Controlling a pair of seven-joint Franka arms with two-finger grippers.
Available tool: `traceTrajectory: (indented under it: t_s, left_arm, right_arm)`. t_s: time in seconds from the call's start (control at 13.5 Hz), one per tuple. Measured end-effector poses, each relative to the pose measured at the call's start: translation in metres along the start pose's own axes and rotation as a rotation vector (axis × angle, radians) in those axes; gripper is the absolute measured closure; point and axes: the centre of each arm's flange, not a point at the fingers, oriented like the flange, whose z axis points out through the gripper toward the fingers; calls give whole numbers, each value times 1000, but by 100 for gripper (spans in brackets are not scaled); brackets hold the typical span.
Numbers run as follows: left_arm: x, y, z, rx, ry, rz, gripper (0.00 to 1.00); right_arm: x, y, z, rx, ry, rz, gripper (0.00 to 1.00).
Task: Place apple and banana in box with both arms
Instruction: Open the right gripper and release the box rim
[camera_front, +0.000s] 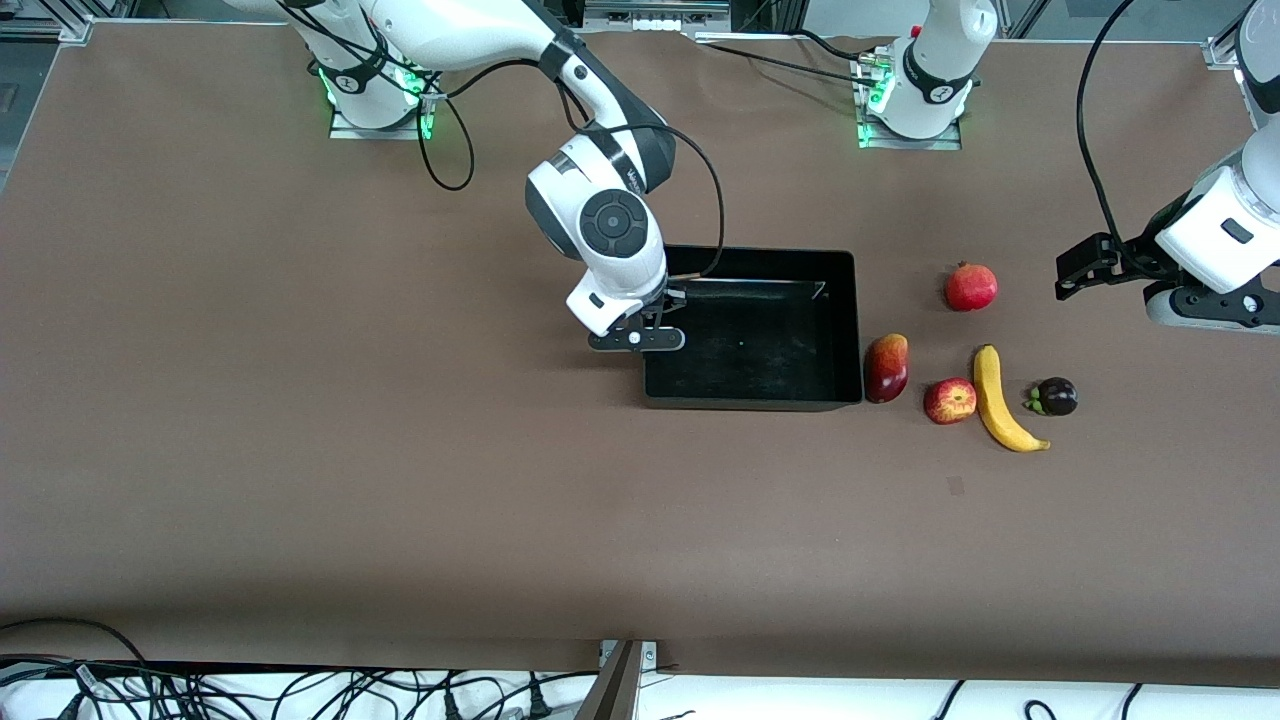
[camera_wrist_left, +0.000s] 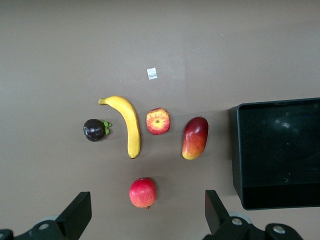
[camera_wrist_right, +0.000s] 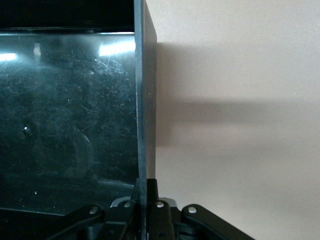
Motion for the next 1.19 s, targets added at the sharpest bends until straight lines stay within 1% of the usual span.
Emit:
traceTrajectory:
  t_s: [0.15, 0.74, 0.81, 0.89, 1.04, 1.19]
  left_arm:
    - [0, 0, 0, 0, 0, 0, 0]
    - [0, 0, 0, 0, -1, 0, 0]
    - [0, 0, 0, 0, -1, 0, 0]
    - [0, 0, 1, 0, -1, 0, 0]
    - [0, 0, 1, 0, -2, 0, 0]
    - [1, 0, 2, 0, -4, 0, 0]
  right_arm:
    - [-5, -5, 7, -4, -1, -10, 95]
    - [2, -14, 48, 30, 50, -11, 95]
    - [3, -14, 47, 38, 60, -5, 90]
    - [4, -16, 44, 45, 67, 0, 90]
    - [6, -19, 34, 56, 80, 1, 73]
    - [10, -14, 5, 48, 80, 7, 52]
